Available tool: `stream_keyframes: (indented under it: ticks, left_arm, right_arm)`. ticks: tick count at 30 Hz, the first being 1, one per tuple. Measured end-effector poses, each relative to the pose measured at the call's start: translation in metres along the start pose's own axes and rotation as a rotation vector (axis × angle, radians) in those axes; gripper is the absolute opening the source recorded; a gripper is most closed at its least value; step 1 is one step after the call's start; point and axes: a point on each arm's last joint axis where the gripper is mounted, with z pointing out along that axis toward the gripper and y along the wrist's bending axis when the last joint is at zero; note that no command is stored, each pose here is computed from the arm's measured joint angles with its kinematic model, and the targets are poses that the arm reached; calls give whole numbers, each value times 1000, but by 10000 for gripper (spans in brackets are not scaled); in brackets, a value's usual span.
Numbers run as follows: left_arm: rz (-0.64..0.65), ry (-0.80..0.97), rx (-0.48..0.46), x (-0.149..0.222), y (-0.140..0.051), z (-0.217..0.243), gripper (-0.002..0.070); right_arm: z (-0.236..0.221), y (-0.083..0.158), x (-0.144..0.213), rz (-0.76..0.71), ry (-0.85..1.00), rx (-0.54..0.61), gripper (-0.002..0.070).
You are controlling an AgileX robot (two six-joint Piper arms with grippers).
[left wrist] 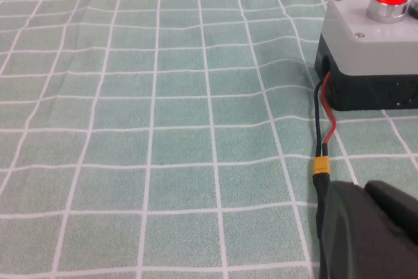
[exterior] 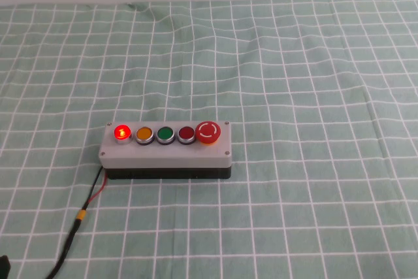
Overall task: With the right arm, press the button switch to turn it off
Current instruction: 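Press the lit red button on the button box to turn it off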
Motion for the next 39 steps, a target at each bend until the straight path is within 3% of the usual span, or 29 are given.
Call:
stream_keyframes:
  ticks: [39]
  left_arm:
    - [0,0,0,0,0,0,-3]
  right_arm:
    - [0,-1,-3,0,-36,13,-16]
